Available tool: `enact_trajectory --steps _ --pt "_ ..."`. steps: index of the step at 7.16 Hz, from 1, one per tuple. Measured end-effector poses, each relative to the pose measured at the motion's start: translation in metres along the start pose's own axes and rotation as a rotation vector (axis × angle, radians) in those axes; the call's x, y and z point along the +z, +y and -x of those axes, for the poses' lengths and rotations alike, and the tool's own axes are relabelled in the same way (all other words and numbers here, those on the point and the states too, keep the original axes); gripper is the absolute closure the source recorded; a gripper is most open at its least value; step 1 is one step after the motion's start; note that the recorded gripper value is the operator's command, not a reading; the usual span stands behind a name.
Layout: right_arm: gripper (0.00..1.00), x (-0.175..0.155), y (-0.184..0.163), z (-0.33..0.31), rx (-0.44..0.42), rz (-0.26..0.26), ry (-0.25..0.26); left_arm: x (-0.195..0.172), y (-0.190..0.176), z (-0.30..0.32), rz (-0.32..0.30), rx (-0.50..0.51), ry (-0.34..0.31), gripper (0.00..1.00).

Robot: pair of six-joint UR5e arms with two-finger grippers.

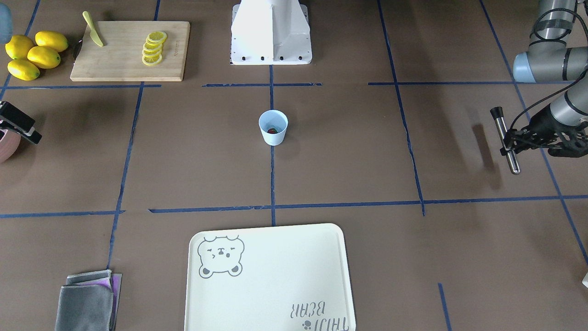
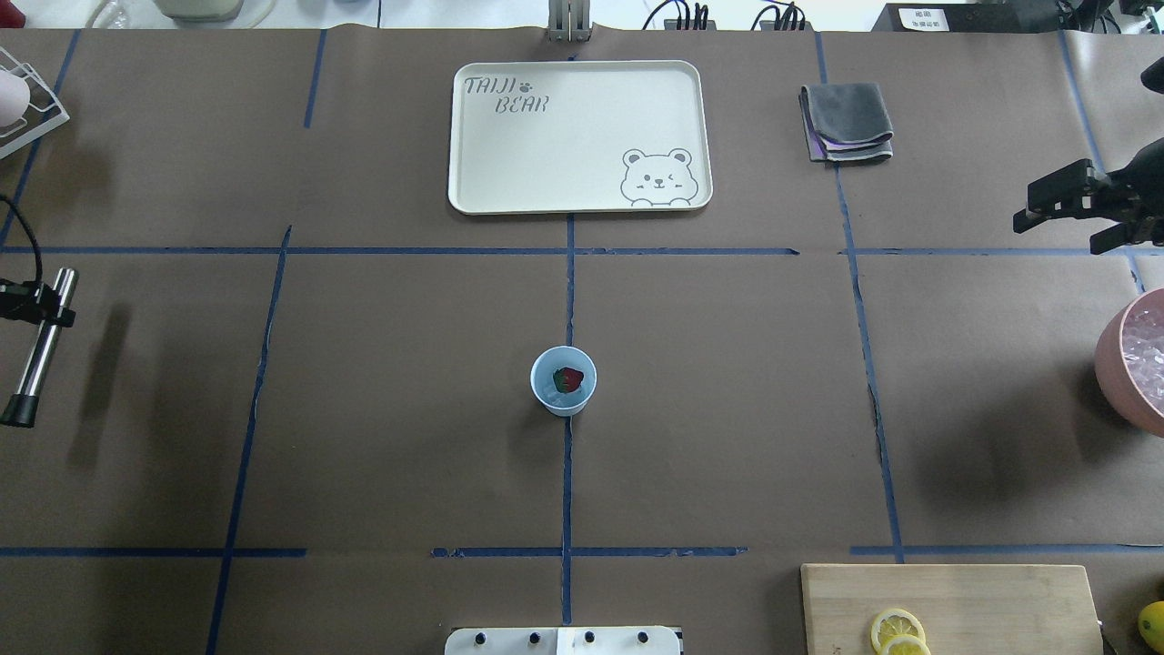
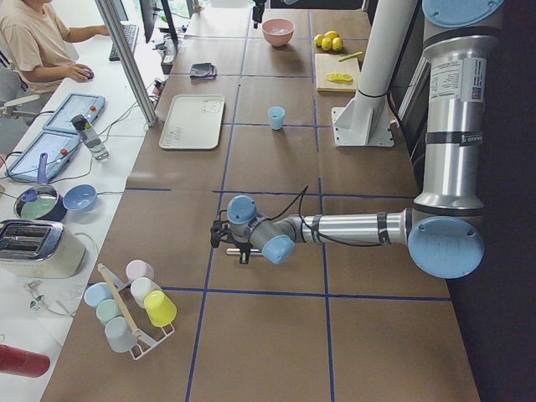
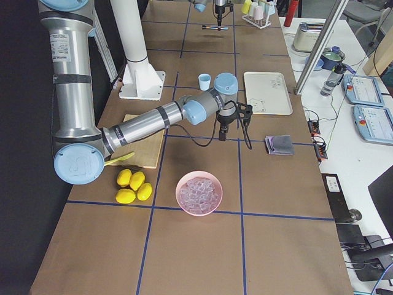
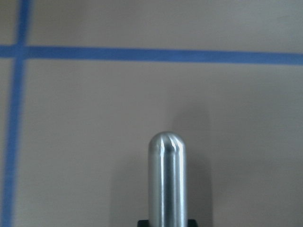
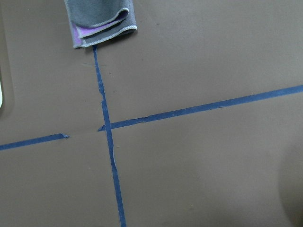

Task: Mash ice and strawberries in cup
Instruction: 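Carry the metal masher with the left gripper over the light-blue cup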

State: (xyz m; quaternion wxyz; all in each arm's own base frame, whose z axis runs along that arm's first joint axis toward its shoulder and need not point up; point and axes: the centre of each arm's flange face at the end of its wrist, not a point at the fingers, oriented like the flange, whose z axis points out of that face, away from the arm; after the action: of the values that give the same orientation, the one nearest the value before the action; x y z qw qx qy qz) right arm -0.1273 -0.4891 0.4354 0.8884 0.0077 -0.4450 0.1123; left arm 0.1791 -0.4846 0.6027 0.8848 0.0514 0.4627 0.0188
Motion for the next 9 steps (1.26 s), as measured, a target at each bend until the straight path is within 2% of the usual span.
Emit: enact_trajectory --steps 3,5,6,7,9 --pt "0.00 -0.005 -0.002 0.000 0.004 0.000 -0.011 -0.059 -0.021 -0.202 -0.104 0.306 0.213 1.00" --pt "0.00 -0.006 -0.003 -0.001 0.007 -0.003 -0.012 -0.089 -0.023 -0.337 -0.180 0.476 0.352 1.00" --pt "0.00 -0.008 -0.004 -0.002 0.010 -0.006 -0.012 -0.091 -0.017 -0.403 -0.256 0.550 0.395 1.00" --pt "0.00 -0.008 -0.005 -0.003 0.012 -0.007 -0.011 -0.089 -0.002 -0.458 -0.389 0.613 0.428 1.00" --pt "0.00 -0.009 -0.006 -0.005 0.015 -0.008 -0.011 -0.074 0.031 -0.511 -0.632 0.684 0.474 1.00"
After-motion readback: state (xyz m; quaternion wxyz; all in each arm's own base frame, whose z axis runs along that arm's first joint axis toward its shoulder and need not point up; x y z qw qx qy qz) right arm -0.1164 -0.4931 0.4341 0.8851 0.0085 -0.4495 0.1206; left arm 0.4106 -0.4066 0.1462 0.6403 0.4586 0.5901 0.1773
